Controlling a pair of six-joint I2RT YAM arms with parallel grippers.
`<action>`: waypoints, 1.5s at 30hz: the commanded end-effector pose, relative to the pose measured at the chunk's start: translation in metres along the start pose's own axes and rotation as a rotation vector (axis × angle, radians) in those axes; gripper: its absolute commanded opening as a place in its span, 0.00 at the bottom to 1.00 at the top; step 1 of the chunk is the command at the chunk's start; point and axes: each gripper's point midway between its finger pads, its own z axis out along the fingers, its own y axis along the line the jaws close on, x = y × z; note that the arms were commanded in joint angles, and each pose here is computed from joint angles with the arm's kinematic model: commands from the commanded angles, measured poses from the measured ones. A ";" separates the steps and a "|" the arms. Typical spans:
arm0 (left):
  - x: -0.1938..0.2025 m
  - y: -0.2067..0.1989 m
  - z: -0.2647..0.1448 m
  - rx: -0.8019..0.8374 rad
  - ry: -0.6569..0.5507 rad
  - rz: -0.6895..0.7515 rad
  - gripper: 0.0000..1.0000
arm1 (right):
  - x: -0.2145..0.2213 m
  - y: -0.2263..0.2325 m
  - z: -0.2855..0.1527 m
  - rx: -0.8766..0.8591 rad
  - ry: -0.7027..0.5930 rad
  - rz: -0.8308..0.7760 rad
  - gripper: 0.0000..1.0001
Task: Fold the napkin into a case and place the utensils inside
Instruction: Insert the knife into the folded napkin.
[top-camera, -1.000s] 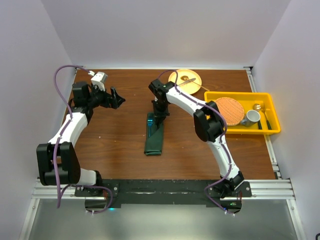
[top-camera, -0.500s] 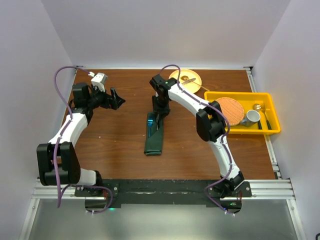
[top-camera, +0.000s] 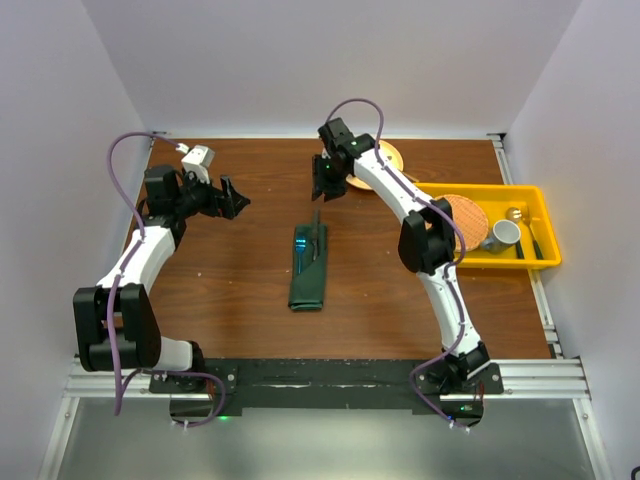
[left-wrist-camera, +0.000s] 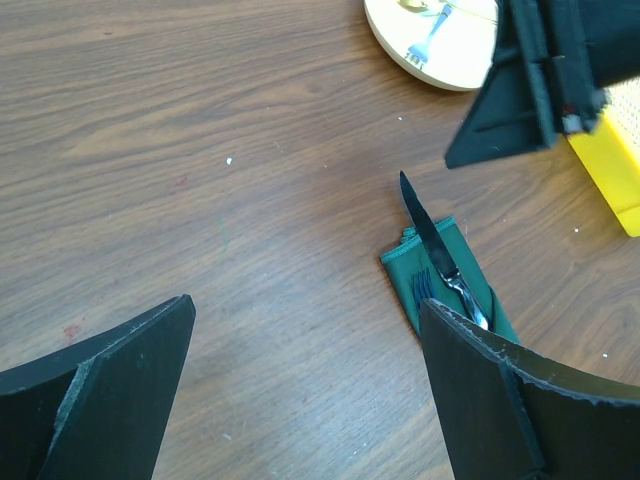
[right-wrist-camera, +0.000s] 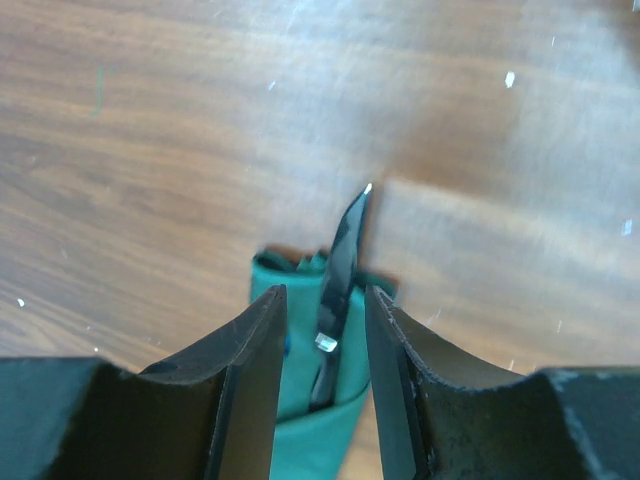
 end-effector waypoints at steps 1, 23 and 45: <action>-0.018 0.000 -0.003 0.006 -0.053 0.036 1.00 | -0.012 0.003 0.018 -0.149 0.014 -0.059 0.44; -0.018 0.000 0.004 0.035 -0.042 0.035 1.00 | 0.010 0.008 0.048 -0.584 0.178 -0.066 0.47; -0.016 0.001 0.009 0.054 -0.027 0.025 1.00 | -0.025 0.003 0.024 -0.680 0.074 -0.101 0.47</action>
